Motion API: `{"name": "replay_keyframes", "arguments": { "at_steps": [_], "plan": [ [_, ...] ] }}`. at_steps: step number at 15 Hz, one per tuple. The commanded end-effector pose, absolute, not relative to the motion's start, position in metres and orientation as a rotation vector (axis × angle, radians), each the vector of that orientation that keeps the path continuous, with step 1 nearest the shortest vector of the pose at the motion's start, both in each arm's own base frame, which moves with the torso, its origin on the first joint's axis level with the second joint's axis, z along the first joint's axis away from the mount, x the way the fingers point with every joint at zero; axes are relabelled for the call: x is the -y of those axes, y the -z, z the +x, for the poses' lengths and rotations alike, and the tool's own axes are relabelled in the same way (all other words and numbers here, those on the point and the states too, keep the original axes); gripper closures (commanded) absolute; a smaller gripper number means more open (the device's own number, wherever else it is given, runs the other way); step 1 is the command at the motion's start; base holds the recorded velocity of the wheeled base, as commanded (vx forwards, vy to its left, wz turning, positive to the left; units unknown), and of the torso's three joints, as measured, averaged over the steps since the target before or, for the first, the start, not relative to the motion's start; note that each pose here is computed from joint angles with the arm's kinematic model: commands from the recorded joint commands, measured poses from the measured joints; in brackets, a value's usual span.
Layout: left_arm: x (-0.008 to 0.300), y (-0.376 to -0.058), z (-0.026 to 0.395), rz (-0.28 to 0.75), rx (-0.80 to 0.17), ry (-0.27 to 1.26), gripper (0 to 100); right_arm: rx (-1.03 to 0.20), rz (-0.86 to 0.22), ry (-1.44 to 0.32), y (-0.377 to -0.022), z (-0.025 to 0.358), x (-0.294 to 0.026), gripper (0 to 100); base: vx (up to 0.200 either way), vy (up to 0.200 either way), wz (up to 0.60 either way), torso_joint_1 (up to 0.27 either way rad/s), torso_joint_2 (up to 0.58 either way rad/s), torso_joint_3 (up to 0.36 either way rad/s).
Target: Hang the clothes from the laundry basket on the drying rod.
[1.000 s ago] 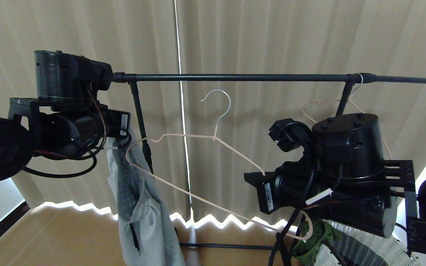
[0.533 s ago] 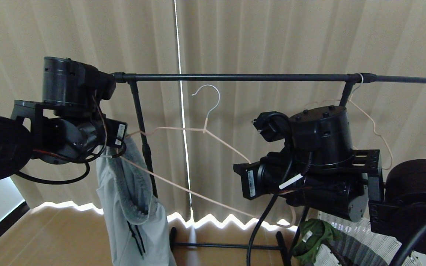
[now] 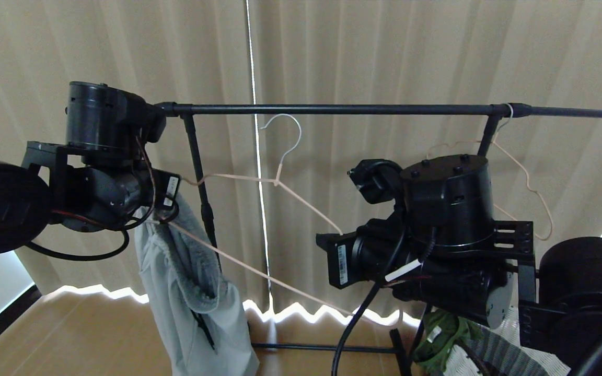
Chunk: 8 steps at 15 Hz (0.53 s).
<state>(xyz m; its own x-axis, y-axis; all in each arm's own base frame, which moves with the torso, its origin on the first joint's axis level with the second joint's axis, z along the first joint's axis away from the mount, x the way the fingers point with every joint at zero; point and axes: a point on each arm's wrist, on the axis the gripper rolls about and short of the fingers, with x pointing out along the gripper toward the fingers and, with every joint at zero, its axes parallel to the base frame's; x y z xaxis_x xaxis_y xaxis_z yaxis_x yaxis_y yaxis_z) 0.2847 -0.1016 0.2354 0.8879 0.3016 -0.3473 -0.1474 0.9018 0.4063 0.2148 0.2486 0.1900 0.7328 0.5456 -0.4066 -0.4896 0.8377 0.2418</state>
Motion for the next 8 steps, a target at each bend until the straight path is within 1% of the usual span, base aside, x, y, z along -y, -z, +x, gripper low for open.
{"name": "replay_keyframes", "arguments": {
  "at_steps": [1, 5, 8],
  "plan": [
    [0.103, -0.236, 0.284, 0.382, -0.414, -0.237, 100, -0.484, 0.120, -0.576, -0.189, 0.215, -0.252, 100, 0.000, 0.000, 0.00, 0.000, 0.00, 0.000],
    [0.109, -0.236, 0.282, 0.384, -0.410, -0.216, 100, -0.492, 0.091, -0.505, -0.175, 0.228, -0.265, 100, 0.000, 0.000, 0.00, 0.000, 0.00, 0.000],
    [0.113, -0.237, 0.280, 0.385, -0.403, -0.201, 100, -0.509, 0.080, -0.504, -0.164, 0.235, -0.276, 100, 0.000, 0.000, 0.00, 0.000, 0.00, 0.000]
  ]
}}
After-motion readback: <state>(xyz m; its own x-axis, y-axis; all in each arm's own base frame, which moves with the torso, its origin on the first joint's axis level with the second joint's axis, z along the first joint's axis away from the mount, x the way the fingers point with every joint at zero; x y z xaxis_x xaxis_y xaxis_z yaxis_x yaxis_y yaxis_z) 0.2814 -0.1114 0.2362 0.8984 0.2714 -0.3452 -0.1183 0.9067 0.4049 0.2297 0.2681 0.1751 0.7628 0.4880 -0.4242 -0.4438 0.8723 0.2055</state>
